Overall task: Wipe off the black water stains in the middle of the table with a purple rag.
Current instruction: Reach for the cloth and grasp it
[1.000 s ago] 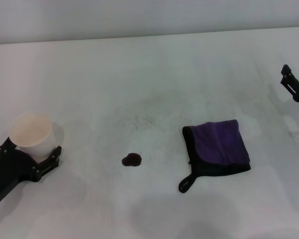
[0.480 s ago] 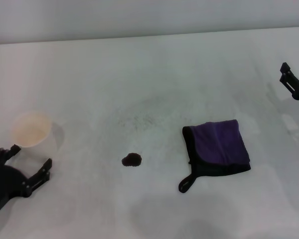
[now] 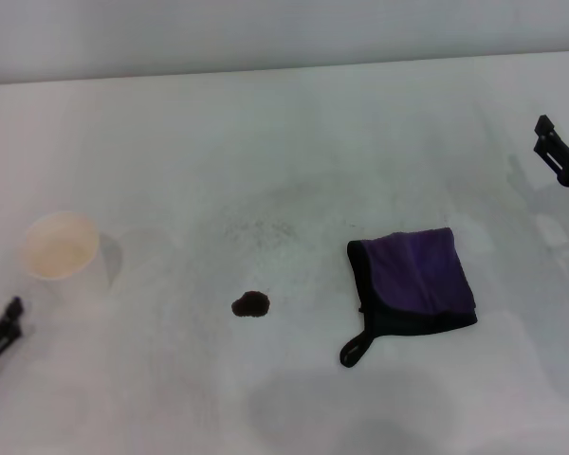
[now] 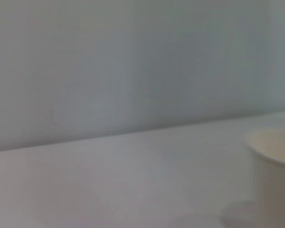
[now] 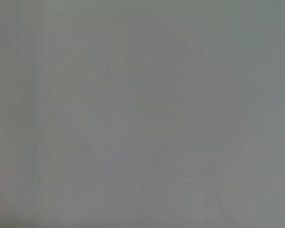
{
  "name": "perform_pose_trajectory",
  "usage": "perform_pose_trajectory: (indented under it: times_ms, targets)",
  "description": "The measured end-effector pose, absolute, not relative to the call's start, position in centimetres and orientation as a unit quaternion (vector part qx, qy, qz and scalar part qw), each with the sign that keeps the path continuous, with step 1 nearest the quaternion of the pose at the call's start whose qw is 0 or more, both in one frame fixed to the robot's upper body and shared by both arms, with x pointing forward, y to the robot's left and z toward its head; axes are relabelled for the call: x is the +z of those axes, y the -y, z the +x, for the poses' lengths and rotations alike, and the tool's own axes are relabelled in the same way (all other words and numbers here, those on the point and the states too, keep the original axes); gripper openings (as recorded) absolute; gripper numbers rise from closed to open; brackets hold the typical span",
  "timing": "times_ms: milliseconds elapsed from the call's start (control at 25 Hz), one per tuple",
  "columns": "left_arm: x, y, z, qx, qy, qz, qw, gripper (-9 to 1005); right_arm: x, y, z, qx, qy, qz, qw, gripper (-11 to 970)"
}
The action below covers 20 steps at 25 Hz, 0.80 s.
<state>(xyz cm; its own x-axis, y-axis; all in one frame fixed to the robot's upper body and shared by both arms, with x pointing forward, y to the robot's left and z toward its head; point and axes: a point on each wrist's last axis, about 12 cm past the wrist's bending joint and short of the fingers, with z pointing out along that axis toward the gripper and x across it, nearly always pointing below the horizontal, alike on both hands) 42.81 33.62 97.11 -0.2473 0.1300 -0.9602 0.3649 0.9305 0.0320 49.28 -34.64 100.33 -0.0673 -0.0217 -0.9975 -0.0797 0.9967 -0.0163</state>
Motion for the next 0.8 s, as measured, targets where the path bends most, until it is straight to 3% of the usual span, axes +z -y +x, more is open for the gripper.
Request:
perform_pose_trajectory:
  times_ms: [400,800]
  targets:
    - [102.1,-39.0,46.0,-0.185,-0.767,0.080,0.610,892,100.5,34.4,49.3,0.028,-0.724,-0.037,0.688,849]
    - [107.1,-41.8,47.7,-0.291,-0.745,0.061,0.597,891,100.6,34.2,48.9,0.069,-0.723,-0.032,0.687,849]
